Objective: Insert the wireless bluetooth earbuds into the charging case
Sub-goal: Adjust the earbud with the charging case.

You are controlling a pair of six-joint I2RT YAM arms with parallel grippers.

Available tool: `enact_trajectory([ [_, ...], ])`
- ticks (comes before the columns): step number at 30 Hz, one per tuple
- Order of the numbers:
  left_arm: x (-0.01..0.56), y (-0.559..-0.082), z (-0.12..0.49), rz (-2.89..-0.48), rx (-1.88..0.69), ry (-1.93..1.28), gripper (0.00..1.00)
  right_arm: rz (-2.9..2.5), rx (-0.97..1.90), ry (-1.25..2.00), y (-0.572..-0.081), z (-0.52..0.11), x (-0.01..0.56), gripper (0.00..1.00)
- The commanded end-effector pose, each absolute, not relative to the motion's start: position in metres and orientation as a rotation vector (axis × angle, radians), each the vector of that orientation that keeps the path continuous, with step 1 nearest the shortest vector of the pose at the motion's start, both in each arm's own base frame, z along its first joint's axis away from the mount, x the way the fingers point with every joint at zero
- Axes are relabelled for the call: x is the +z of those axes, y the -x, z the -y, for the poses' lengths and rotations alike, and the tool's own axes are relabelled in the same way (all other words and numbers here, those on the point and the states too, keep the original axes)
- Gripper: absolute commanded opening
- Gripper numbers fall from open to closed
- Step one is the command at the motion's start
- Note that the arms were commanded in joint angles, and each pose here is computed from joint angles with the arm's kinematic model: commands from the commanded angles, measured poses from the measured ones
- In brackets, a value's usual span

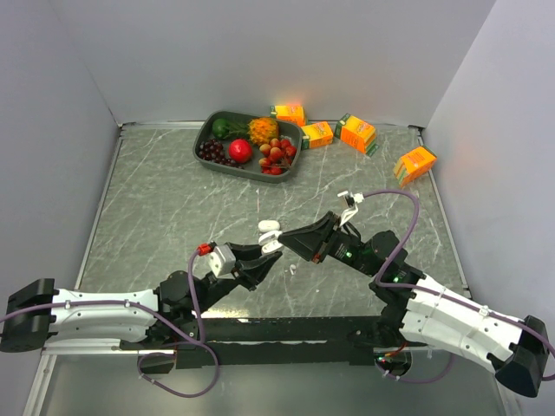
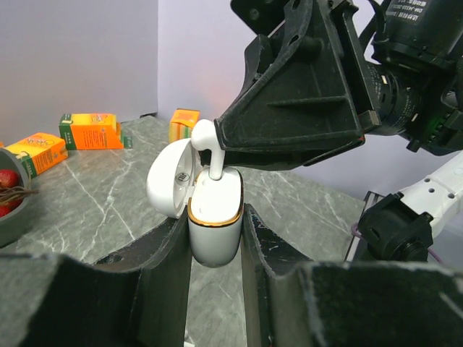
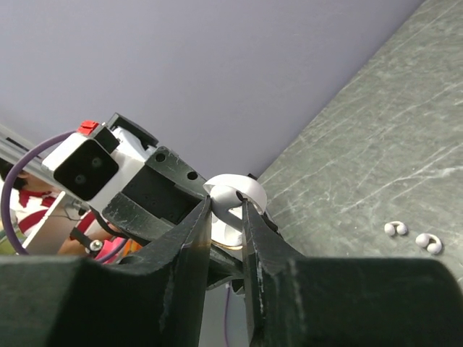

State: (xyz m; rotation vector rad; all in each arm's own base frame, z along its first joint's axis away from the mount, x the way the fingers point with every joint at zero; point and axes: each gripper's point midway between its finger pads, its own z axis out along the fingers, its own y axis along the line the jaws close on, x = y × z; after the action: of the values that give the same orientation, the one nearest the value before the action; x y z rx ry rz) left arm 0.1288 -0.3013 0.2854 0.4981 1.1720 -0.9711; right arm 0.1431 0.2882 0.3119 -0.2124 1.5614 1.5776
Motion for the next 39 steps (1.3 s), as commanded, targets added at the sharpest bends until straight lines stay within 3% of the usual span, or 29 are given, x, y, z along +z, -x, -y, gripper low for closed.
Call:
enact_trajectory([
  [1,0.332,-0.128,0.291,-1.069,-1.024,-0.393,0.01,-1.573,1.542,0.231,-0.143,-0.285,0.318,0.33],
  [14,0.329,-0.128,0.289,-1.074,-1.022,-0.395,0.01,-1.588,1.47,0.25,-0.145,-0.279,0.322,0.46],
  [23,0.325,-0.131,0.284,-1.057,-0.969,-0.409,0.01,-1.511,1.429,0.321,-0.138,-0.269,0.354,0.56],
  [27,0.326,-0.131,0.282,-1.044,-0.95,-0.421,0.01,-1.493,1.351,0.301,-0.144,-0.258,0.368,0.57],
  [33,0.325,-0.128,0.281,-1.038,-0.952,-0.439,0.01,-1.662,1.215,0.327,-0.159,-0.263,0.362,0.42],
  [36,0.325,-0.128,0.279,-1.036,-0.943,-0.447,0.01,-1.729,1.176,0.378,-0.16,-0.267,0.361,0.5],
  [39,0.325,-0.128,0.277,-1.035,-0.937,-0.449,0.01,-1.758,1.147,0.4,-0.162,-0.269,0.359,0.52],
])
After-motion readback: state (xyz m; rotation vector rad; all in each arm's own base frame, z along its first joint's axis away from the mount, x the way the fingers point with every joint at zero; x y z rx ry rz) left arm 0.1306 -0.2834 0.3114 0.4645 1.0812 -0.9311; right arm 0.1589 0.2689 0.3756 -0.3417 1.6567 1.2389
